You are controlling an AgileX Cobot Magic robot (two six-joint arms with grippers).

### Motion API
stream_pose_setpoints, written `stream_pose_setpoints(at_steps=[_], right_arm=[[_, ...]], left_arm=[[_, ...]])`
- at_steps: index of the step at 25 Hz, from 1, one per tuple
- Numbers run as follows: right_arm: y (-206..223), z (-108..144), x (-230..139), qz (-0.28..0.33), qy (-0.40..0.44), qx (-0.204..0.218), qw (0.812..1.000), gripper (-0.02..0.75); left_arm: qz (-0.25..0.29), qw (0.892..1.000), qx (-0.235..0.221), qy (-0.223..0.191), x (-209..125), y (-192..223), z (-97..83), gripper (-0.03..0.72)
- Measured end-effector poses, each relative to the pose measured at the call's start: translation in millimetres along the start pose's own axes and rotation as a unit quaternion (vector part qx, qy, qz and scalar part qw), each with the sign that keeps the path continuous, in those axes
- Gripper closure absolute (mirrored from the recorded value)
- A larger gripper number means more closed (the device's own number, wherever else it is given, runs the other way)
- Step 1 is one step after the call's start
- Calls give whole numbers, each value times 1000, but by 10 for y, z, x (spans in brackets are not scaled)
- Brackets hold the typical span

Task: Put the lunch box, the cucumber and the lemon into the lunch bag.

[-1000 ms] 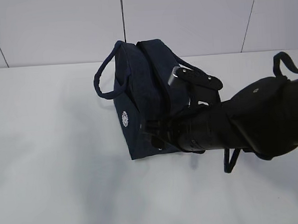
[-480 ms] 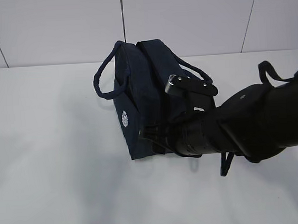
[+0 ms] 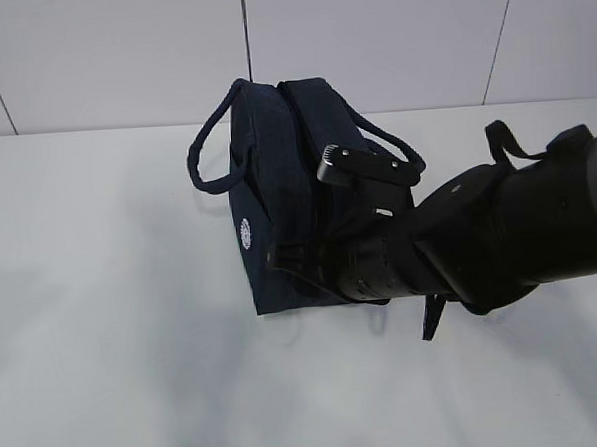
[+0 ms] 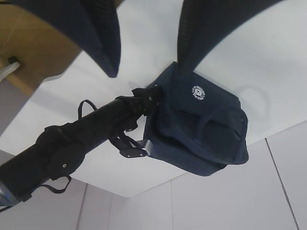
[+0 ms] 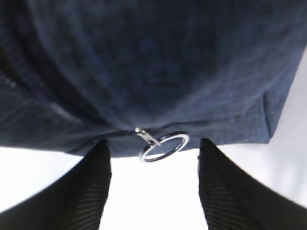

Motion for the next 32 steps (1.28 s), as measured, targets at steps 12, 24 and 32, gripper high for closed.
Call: stream_pose_setpoints(at_steps=[12,24,32], right_arm=[[1,-18,18,-6,-1,-6,1000,525],[7,6,-115,27,17,12,999,569],[6,23,-130,33,17,18,999,471]], left_arm=[[0,1000,0,0,0,0,0,421],[0,1000,0,0,0,0,0,421],[0,1000,0,0,0,0,0,421]])
Point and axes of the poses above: a point on each arm's last joint axis where the gripper is mounted, y pointing out along that axis toward the gripper, z along the wrist's bending axis when the last joint is at zero, x = y × z, the point moved 5 cm from there along y, pointing out along that axis toward the gripper, and after that the axes turned 3 degrees about -y, right-handed, at the moved point
